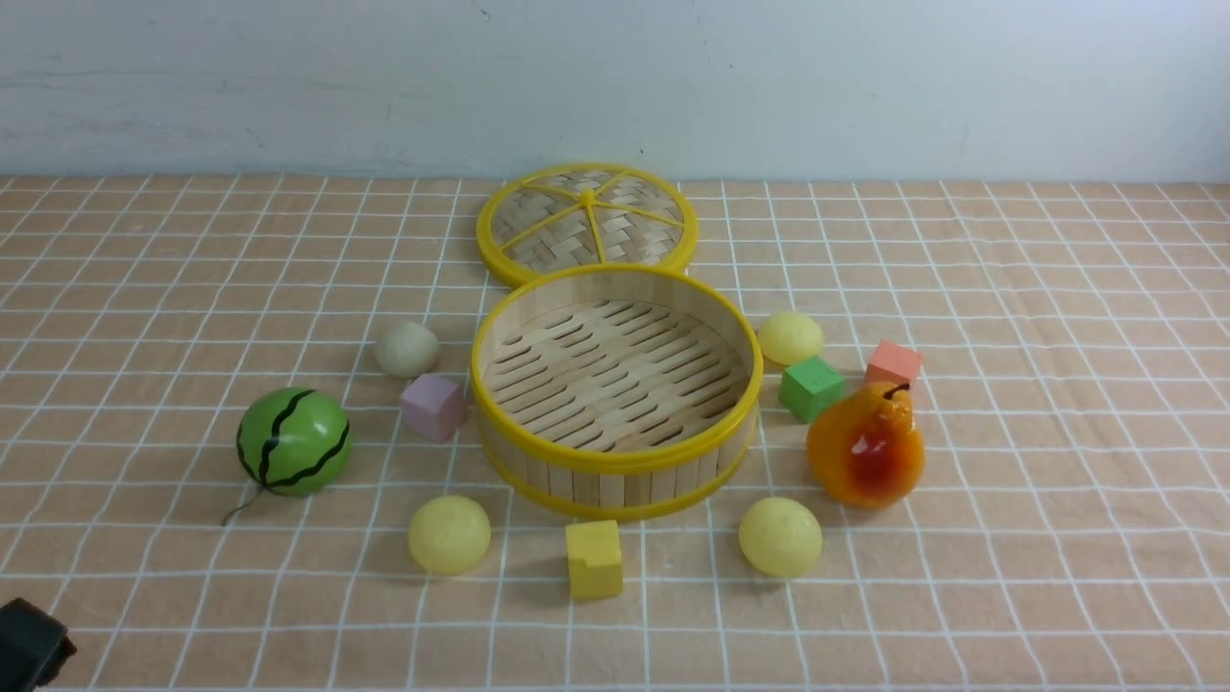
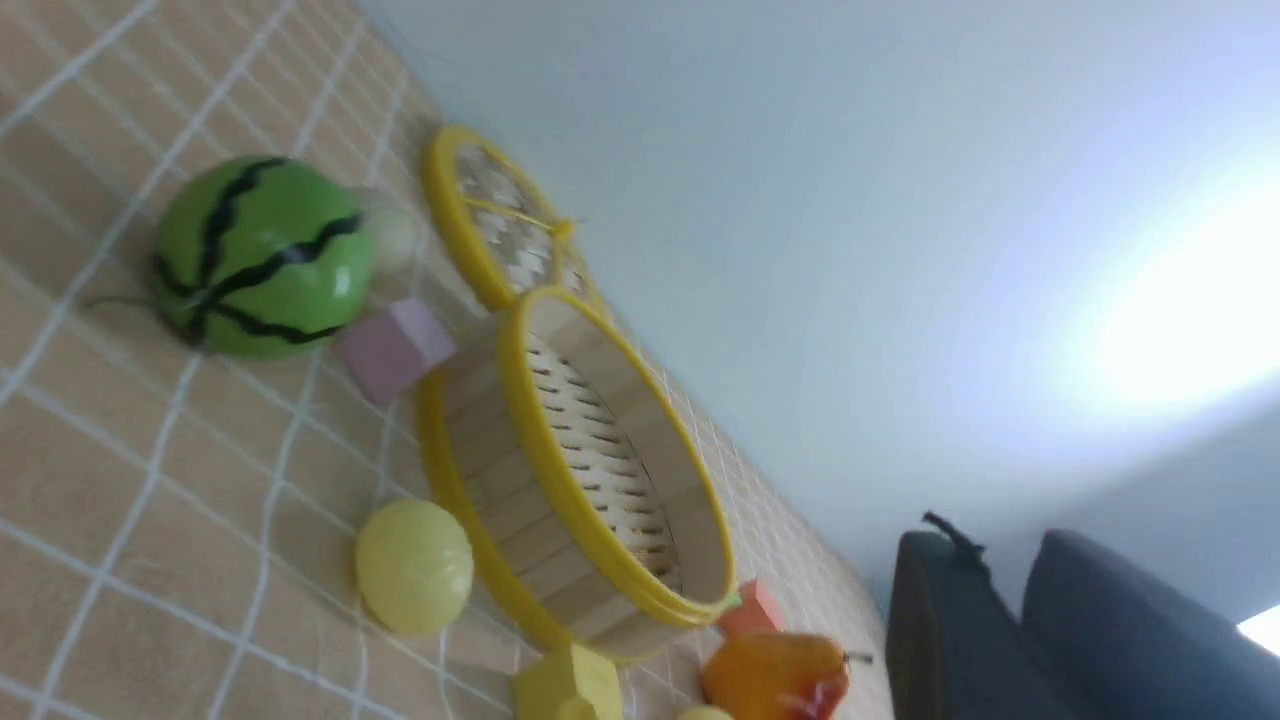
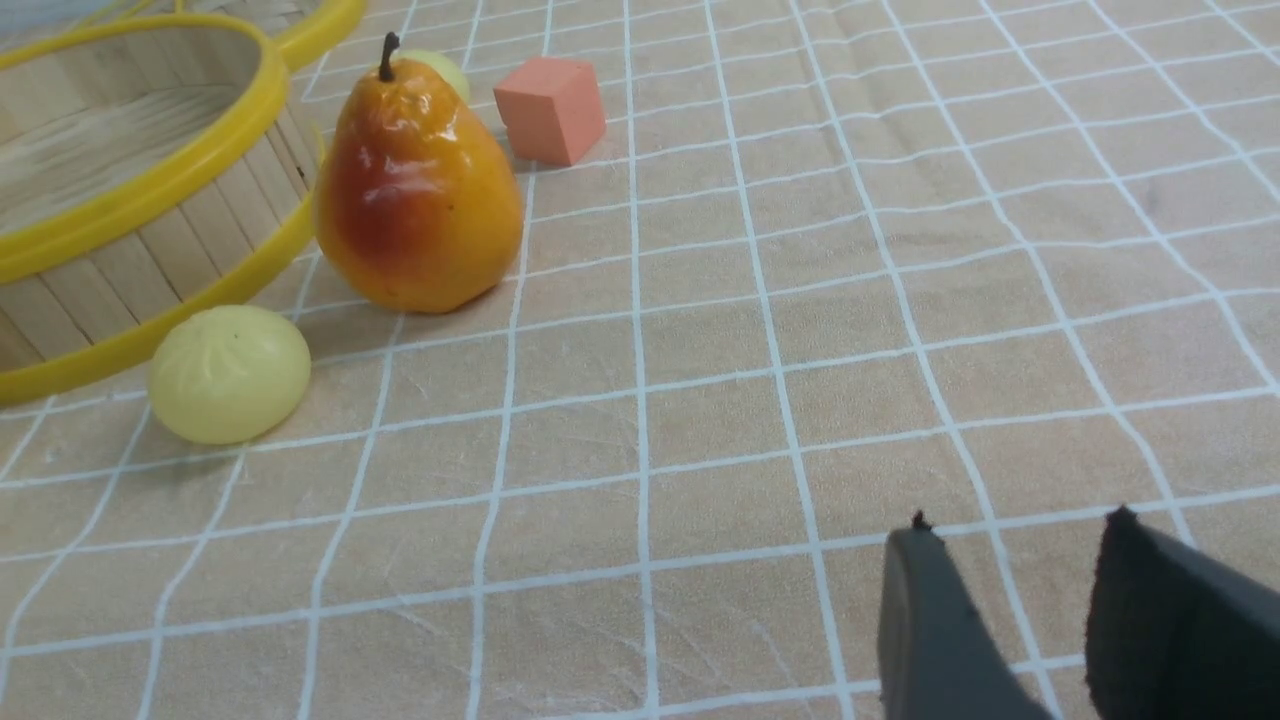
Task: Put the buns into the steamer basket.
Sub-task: Use the left arm to grab a steamed stuffed bun
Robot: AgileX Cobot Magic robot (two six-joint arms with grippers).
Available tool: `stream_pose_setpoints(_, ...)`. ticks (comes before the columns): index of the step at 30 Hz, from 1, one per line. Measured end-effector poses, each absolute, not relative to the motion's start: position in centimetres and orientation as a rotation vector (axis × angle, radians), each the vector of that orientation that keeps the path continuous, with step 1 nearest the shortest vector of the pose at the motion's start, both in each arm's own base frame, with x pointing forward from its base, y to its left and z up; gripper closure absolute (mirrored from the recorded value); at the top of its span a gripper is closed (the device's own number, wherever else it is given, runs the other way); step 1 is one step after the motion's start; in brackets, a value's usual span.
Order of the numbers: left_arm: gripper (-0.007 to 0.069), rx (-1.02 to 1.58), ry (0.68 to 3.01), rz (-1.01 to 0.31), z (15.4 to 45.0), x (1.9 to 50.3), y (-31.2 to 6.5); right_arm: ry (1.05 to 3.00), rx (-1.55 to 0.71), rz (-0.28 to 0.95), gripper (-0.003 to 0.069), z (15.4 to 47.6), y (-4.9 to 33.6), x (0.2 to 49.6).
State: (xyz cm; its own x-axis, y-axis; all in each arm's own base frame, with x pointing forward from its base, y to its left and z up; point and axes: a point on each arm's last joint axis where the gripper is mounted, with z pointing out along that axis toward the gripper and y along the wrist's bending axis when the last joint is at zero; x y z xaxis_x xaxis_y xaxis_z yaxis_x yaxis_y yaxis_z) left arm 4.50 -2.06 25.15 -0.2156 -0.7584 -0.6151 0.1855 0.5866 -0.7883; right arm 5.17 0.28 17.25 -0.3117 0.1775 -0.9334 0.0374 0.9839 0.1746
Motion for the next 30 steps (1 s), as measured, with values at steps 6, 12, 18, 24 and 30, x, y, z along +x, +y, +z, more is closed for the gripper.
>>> stream_pose_setpoints(6, 0.0638, -0.255, 2.084, -0.708, 30.5, 7.3, -3.5, 1.886, 0.155, 0.14, 0.0419, 17.2, 0.3, 5.2)
stream_pose_setpoints(12, 0.0638, -0.112, 2.548, -0.468, 30.6, 14.7, -4.0, 1.886, 0.155, 0.14, 0.0419, 17.2, 0.3, 5.2)
stream_pose_setpoints(18, 0.0638, 0.003, 2.717, -0.435, 28.4, 21.4, -5.9, 1.886, 0.155, 0.14, 0.0419, 17.2, 0.3, 5.2)
stream_pose_setpoints(24, 0.0638, 0.311, 2.716, -0.35, 27.4, 25.1, -11.1, 1.886, 0.155, 0.14, 0.0419, 17.2, 0.3, 5.2)
stream_pose_setpoints(30, 0.062, 0.392, 2.696, -0.289, 25.3, 28.9, -13.4, 1.886, 0.155, 0.14, 0.0419, 17.2, 0.3, 5.2)
